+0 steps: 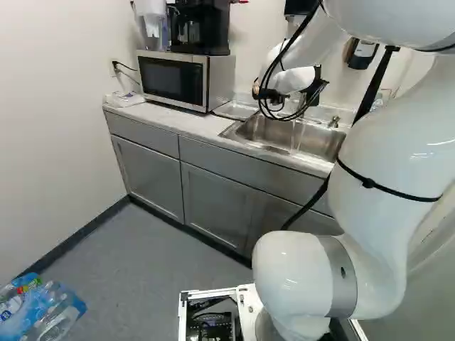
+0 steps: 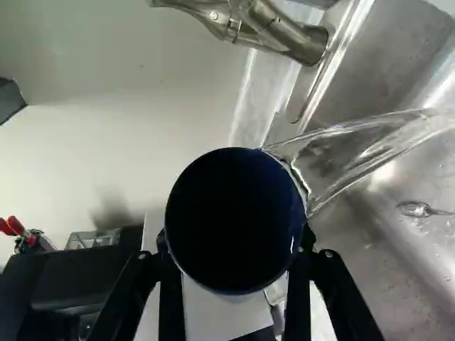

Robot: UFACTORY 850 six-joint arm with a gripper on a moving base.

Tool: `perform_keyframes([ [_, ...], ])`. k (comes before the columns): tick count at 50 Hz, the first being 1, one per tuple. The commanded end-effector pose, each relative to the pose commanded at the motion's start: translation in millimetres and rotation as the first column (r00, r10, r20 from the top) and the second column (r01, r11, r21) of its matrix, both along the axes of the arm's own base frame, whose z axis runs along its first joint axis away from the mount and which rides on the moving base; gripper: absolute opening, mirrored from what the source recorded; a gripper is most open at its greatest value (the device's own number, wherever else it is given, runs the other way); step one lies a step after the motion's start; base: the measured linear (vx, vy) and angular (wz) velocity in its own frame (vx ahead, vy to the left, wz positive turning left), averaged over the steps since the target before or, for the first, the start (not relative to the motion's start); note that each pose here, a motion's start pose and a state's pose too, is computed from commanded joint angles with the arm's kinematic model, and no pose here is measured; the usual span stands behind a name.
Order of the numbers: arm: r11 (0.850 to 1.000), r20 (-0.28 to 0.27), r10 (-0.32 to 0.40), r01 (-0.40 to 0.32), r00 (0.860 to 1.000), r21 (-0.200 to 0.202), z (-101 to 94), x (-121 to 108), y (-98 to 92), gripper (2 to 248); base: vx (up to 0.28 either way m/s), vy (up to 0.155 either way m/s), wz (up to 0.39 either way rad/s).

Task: Rinse the cup and place it in the tray

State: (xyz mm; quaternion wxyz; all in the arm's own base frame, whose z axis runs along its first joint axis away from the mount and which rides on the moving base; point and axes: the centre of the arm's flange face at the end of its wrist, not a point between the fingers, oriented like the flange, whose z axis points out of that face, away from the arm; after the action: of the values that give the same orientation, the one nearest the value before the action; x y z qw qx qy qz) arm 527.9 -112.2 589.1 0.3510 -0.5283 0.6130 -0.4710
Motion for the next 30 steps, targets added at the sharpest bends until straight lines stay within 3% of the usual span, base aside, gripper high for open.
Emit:
perform_keyframes([
  [15, 0.988, 0.029, -0.051, 0.046, 0.998, 0.147, 0.0, 0.0, 0.0, 125, 0.000, 0.000, 0.000],
  [30, 0.953, 0.050, -0.106, 0.087, 0.993, 0.291, 0.0, 0.0, 0.0, 125, 0.000, 0.000, 0.000],
])
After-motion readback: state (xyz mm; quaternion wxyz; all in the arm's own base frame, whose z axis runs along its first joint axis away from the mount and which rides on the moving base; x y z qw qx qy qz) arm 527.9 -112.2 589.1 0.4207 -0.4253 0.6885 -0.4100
